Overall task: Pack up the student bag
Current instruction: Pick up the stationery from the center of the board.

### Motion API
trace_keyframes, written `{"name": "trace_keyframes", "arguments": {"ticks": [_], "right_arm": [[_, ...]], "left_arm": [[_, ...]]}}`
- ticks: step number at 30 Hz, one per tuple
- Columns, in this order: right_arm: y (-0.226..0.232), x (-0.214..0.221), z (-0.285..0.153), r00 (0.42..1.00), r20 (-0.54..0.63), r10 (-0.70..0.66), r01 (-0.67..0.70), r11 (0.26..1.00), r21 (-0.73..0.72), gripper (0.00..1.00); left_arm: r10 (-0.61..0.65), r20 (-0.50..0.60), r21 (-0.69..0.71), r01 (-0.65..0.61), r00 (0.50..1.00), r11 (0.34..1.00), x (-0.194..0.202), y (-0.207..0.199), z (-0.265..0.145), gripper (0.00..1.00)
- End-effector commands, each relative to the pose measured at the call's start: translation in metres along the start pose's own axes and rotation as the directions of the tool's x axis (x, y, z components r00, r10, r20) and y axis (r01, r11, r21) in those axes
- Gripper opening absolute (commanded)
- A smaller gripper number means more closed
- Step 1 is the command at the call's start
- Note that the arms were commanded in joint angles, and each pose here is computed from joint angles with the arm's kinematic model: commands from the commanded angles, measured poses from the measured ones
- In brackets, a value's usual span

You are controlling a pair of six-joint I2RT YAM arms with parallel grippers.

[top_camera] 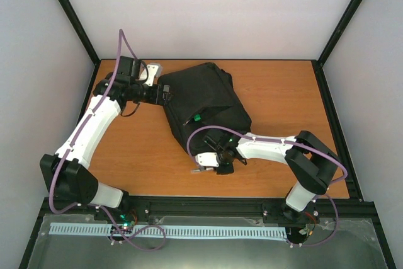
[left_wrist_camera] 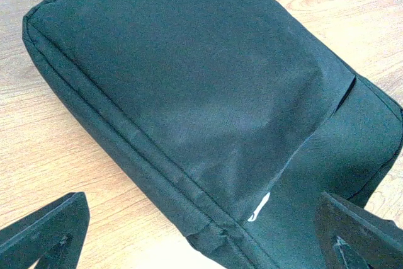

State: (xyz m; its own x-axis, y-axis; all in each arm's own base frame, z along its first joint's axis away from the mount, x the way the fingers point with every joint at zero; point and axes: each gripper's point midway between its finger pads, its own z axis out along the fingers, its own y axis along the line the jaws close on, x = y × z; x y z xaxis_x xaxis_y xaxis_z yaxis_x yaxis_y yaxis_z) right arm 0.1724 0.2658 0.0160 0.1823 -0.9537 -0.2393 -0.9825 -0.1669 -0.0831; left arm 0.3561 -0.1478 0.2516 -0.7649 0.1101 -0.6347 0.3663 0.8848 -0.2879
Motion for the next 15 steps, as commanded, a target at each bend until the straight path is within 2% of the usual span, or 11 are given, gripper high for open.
{"name": "trace_keyframes", "arguments": {"ticks": [1,7,15], "right_arm": [[-0.011,0.006,-0.002,1.0,-0.029,0.001,0.001,0.998,0.061,0.19],[-0.01,0.001,-0.009,1.0,-0.019,0.018,-0.017,0.999,0.044,0.09],[-0.037,-0.038,-0.063,0.988,0.136,0.065,-0.072,0.996,0.045,0.06]], "left_arm": [[0.019,0.025,0.014,-0.019,1.0,1.0,-0.009,-0.002,0.0,1.0],[0.022,0.016,0.011,-0.023,1.0,1.0,-0.01,-0.001,0.004,1.0],[0.073,0.009,-0.034,-0.072,0.997,0.997,-0.022,0.006,0.006,1.0]]}}
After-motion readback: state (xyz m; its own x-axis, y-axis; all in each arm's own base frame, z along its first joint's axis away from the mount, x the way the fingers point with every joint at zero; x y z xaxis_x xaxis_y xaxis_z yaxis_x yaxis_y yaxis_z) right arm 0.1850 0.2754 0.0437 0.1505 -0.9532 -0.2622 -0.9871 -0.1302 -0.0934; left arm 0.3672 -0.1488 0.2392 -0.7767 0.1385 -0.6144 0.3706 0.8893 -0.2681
